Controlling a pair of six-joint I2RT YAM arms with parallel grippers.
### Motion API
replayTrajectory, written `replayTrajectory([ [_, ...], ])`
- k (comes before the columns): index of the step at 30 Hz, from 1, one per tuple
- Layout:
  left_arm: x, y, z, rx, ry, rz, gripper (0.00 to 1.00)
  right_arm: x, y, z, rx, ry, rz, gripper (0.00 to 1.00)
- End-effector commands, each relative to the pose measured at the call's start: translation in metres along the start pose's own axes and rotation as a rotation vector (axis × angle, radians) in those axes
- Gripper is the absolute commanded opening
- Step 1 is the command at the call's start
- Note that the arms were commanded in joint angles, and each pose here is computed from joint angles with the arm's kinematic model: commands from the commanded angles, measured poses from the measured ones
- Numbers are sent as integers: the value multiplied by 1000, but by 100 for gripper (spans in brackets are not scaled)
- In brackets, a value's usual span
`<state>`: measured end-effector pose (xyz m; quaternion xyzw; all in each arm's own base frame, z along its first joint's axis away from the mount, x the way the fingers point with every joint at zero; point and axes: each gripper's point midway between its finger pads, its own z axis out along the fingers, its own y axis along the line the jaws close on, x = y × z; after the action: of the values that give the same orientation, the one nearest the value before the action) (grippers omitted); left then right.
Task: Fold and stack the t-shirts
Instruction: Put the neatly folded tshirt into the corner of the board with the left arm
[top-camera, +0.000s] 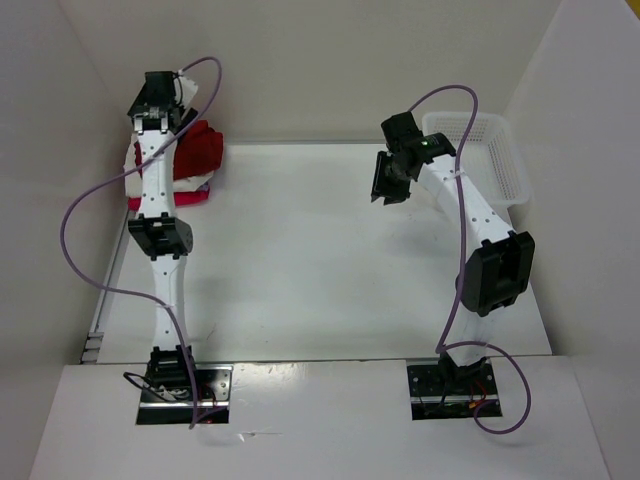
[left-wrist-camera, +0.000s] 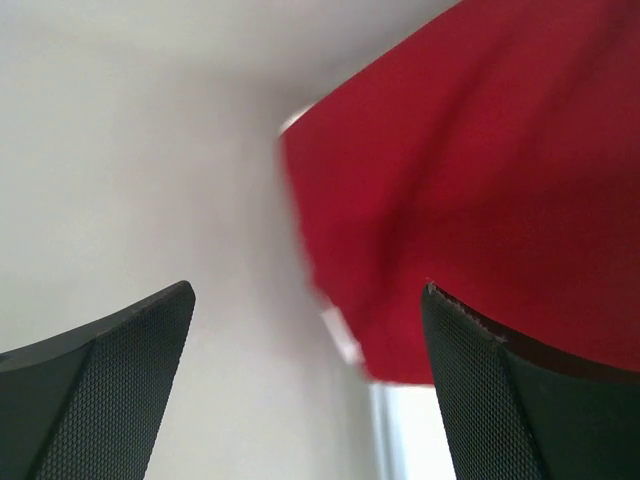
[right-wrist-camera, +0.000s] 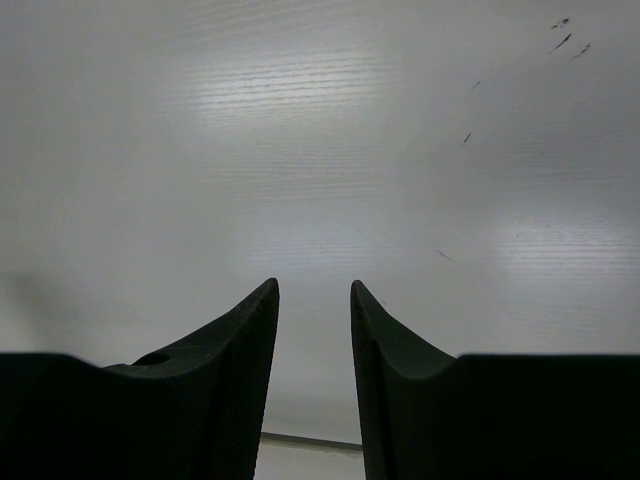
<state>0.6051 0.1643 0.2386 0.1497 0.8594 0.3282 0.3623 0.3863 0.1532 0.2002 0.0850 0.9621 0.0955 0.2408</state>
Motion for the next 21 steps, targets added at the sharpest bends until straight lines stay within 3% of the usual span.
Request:
replayTrajectory([
  [1, -37, -46, -8, 97, -99, 5, 100, -6, 0, 1, -13, -27, -8, 41],
  [6, -29, -111, 2, 227, -47, 84, 100, -2, -7, -3, 7, -35, -8, 41],
  [10, -6, -133, 6, 294, 32, 110, 100, -1, -9, -5, 15, -39, -8, 41],
  [17, 29, -185, -1, 547, 111, 133, 97, 3, -11, -4, 13, -43, -7, 41],
  [18, 29, -187, -2, 556, 109, 119, 94, 4, -12, -6, 12, -44, -7, 41],
  [21, 28, -186, -3, 556, 113, 110, 64, 5, -13, -9, 11, -47, -7, 41],
])
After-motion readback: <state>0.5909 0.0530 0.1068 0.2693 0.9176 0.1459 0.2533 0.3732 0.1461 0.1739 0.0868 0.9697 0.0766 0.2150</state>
